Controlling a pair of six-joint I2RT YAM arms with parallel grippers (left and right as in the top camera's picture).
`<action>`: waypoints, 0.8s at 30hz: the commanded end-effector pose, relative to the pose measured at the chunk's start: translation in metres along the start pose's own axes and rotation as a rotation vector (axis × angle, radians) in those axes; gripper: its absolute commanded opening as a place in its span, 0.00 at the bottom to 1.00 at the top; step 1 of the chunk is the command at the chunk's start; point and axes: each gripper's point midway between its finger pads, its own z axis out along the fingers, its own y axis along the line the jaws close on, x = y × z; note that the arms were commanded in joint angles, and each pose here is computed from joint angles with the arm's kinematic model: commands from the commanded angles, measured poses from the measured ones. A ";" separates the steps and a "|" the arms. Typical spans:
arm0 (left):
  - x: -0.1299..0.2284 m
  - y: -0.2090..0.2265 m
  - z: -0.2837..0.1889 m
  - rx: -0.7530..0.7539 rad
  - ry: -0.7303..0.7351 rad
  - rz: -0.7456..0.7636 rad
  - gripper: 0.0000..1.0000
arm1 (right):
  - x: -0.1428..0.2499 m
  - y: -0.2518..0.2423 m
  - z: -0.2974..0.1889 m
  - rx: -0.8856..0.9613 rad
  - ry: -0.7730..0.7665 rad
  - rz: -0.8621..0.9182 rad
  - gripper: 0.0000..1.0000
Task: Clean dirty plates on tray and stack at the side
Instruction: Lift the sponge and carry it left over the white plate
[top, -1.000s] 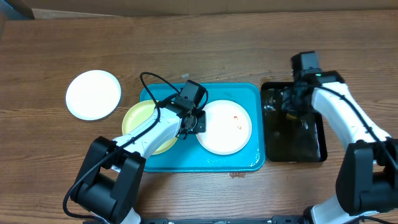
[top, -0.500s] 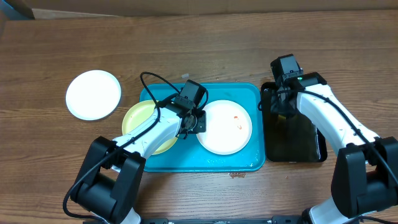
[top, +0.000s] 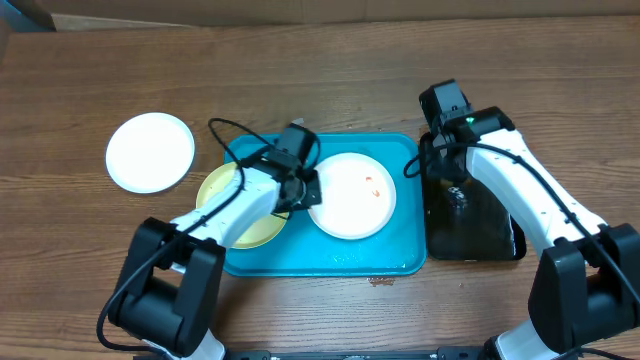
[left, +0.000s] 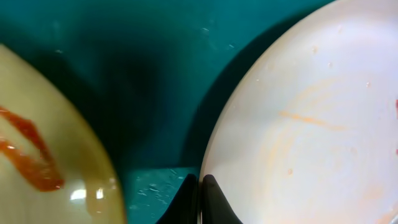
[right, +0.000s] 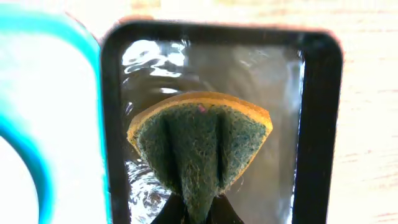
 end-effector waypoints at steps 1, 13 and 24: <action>-0.007 -0.003 -0.001 0.037 0.006 -0.040 0.10 | -0.012 0.006 -0.018 -0.051 -0.045 0.033 0.04; -0.008 -0.010 -0.001 0.045 -0.010 0.015 0.04 | -0.005 0.052 -0.026 -0.317 0.006 0.027 0.04; -0.008 -0.012 0.000 0.048 -0.013 0.018 0.04 | -0.008 0.110 -0.042 -0.361 -0.091 -0.110 0.04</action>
